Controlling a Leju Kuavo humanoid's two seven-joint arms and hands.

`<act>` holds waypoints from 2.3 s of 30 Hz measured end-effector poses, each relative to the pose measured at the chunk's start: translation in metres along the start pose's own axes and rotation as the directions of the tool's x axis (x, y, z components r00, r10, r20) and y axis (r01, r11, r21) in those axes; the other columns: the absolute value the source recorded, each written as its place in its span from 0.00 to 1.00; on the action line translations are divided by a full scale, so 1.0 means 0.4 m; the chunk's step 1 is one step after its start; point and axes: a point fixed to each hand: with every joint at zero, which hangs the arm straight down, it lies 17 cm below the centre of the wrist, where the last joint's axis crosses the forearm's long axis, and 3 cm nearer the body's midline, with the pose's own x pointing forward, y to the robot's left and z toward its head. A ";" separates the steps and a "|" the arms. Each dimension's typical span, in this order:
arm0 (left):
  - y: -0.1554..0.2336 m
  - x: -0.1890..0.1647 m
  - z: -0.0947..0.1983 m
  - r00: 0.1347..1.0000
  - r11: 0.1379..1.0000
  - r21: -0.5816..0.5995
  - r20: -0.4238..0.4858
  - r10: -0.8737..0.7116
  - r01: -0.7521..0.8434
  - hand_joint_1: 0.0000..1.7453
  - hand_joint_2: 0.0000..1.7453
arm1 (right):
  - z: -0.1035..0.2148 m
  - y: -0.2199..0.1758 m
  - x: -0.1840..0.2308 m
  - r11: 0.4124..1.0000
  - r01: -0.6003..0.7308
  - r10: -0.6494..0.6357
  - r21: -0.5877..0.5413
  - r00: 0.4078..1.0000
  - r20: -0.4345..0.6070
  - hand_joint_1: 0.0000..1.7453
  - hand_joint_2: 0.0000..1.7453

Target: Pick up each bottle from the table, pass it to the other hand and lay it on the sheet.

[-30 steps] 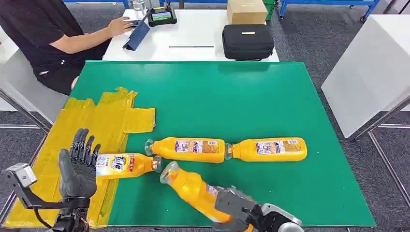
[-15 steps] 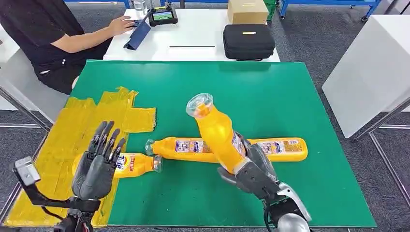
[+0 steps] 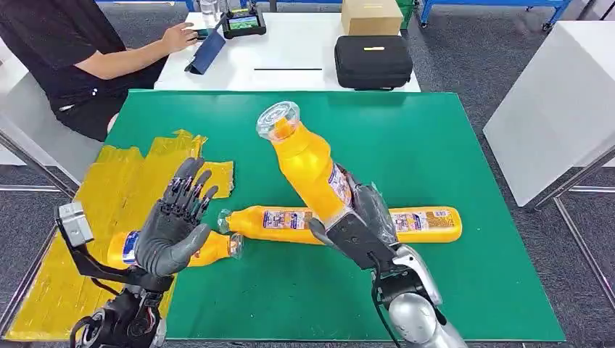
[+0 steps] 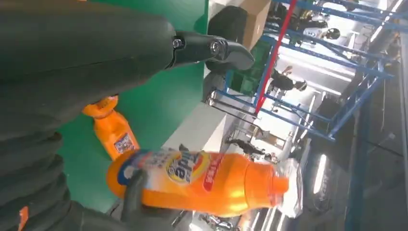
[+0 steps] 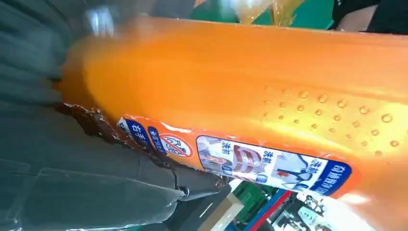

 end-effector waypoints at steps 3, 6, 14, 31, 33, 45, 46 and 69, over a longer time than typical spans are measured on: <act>0.000 -0.001 -0.015 1.000 1.000 0.016 0.003 0.001 -0.001 0.00 1.00 | -0.016 0.028 0.011 0.999 -0.010 0.010 0.032 1.000 0.019 1.00 1.00; -0.008 0.010 -0.039 1.000 1.000 0.026 0.027 0.011 -0.012 0.00 1.00 | -0.028 0.063 0.027 0.998 -0.026 0.023 0.064 0.999 0.044 1.00 1.00; -0.046 0.016 -0.096 0.998 0.998 0.044 0.045 0.043 -0.045 0.00 1.00 | -0.055 0.144 0.092 0.989 -0.094 0.079 0.114 0.989 0.127 1.00 1.00; -0.004 -0.007 -0.108 0.995 0.985 0.134 0.025 0.101 -0.104 0.00 1.00 | -0.062 0.285 0.156 0.951 -0.227 0.187 0.208 0.963 0.196 1.00 1.00; 0.000 -0.016 -0.109 0.994 0.984 0.145 0.017 0.107 -0.108 0.00 1.00 | -0.057 0.333 0.173 0.940 -0.227 0.180 0.255 0.964 0.197 1.00 1.00; 0.037 -0.061 -0.101 0.989 0.962 0.234 -0.008 0.145 -0.139 0.00 1.00 | -0.070 0.422 0.195 0.910 -0.201 0.154 0.361 0.976 0.157 1.00 1.00; 0.037 -0.063 -0.101 0.989 0.962 0.236 -0.009 0.146 -0.140 0.00 1.00 | -0.070 0.424 0.193 0.909 -0.201 0.154 0.364 0.976 0.155 1.00 1.00; 0.069 -0.053 -0.074 0.993 0.955 0.271 0.053 0.109 -0.119 1.00 1.00 | -0.060 0.435 0.170 0.897 -0.318 0.260 0.307 0.941 0.215 1.00 1.00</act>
